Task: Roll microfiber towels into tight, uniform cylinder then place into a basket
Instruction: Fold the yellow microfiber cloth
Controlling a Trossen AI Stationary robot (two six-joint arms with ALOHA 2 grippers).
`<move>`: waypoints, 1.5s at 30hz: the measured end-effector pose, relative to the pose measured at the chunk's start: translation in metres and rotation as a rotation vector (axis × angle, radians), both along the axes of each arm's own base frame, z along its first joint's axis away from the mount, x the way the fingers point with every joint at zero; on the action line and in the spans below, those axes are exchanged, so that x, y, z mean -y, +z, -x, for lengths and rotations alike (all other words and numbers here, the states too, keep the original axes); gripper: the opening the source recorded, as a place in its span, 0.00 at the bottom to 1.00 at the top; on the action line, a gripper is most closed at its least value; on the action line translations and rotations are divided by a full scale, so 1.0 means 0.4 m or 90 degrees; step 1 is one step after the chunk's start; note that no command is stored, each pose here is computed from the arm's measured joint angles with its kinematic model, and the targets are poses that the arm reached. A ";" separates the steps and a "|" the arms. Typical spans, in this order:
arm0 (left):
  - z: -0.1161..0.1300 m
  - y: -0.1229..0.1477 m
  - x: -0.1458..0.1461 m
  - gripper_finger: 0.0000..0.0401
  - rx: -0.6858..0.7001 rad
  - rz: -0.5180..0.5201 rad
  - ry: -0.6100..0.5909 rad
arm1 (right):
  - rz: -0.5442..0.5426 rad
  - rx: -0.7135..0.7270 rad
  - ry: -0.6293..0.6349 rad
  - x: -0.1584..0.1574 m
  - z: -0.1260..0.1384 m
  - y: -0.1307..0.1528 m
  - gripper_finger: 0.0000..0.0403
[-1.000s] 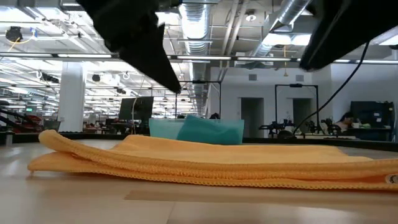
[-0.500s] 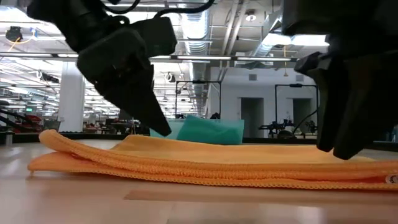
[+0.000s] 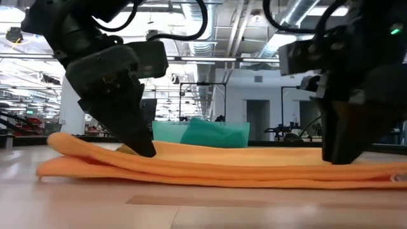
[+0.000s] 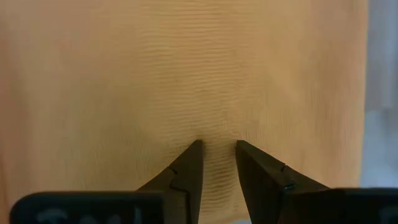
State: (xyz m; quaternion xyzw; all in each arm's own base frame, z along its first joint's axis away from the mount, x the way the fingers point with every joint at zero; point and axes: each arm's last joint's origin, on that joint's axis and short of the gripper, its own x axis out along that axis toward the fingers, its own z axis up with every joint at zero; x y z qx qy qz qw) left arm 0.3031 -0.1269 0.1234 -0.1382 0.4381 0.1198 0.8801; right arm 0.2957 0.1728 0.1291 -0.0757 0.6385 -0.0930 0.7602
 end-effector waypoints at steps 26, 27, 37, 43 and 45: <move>-0.039 0.054 0.010 0.39 0.075 -0.051 -0.112 | 0.197 0.090 -0.030 0.113 -0.002 0.122 0.29; -0.040 0.053 0.006 0.39 0.075 -0.061 -0.106 | 0.185 0.109 -0.020 0.094 0.006 0.133 0.29; -0.019 0.021 -0.026 0.39 0.026 -0.035 -0.029 | 0.040 0.159 0.046 -0.005 0.026 0.149 0.29; -0.009 0.008 -0.032 0.39 0.016 -0.028 -0.013 | -0.023 0.170 0.046 0.030 -0.006 0.114 0.29; -0.010 0.009 -0.034 0.39 0.017 -0.032 -0.018 | -0.065 0.158 0.042 0.050 -0.012 0.093 0.29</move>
